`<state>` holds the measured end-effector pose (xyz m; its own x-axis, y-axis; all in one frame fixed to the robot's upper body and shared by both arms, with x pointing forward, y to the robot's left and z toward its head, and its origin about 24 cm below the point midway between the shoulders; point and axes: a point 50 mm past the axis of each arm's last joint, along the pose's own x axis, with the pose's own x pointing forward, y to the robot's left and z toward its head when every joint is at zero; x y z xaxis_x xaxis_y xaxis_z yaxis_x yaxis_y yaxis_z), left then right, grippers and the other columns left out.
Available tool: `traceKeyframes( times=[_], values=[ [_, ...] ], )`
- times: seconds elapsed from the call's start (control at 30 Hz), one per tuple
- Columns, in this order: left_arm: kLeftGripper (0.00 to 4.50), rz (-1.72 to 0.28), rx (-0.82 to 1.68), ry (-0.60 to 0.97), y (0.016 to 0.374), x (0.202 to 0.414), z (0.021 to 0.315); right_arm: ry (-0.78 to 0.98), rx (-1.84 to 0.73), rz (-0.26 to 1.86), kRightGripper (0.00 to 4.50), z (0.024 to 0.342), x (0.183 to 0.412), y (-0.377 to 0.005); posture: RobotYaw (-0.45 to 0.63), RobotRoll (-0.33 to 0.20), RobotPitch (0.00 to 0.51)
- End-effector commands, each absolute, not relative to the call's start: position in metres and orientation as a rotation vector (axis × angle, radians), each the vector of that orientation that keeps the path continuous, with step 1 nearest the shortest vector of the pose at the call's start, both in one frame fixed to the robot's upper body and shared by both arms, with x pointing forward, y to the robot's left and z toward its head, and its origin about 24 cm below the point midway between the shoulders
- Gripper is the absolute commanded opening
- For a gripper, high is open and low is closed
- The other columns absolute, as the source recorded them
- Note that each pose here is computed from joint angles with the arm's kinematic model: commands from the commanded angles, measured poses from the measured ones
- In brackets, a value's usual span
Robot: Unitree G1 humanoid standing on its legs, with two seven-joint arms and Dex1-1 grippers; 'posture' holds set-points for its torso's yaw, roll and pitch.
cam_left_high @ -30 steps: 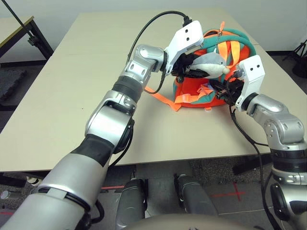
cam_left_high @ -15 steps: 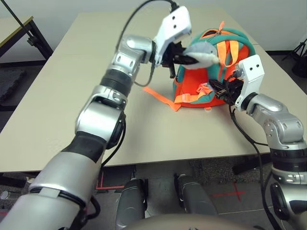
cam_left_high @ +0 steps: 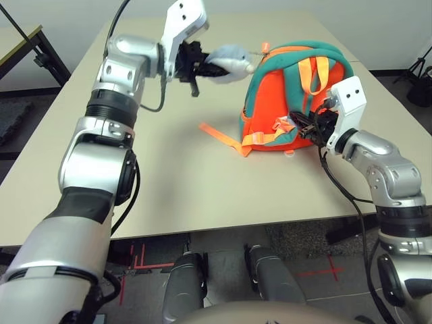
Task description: Put the pencil case into the backpack and zip it.
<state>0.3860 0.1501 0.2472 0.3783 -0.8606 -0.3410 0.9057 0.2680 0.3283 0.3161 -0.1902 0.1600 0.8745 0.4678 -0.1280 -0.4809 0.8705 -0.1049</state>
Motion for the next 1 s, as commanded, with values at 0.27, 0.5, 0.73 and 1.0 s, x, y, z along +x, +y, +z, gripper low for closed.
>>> traceKeyframes(
  times=[0.27,0.5,0.73,1.0],
  values=[
    [0.30,-1.156,0.453,0.353,0.171,0.385,0.186,0.167,-0.155,0.483,0.25,0.148,0.317,-0.193,-0.21,0.000,0.087],
    [0.30,-1.188,0.424,0.493,0.161,0.382,0.146,0.167,-0.161,0.480,0.25,0.148,0.316,-0.194,-0.22,0.000,0.088],
    [0.29,-1.231,0.403,0.580,0.145,0.378,0.118,0.169,-0.162,0.476,0.25,0.148,0.316,-0.194,-0.23,0.000,0.088],
    [0.29,-1.242,0.429,0.627,0.129,0.375,0.100,0.169,-0.159,0.476,0.25,0.148,0.316,-0.192,-0.25,0.000,0.089]
  ],
)
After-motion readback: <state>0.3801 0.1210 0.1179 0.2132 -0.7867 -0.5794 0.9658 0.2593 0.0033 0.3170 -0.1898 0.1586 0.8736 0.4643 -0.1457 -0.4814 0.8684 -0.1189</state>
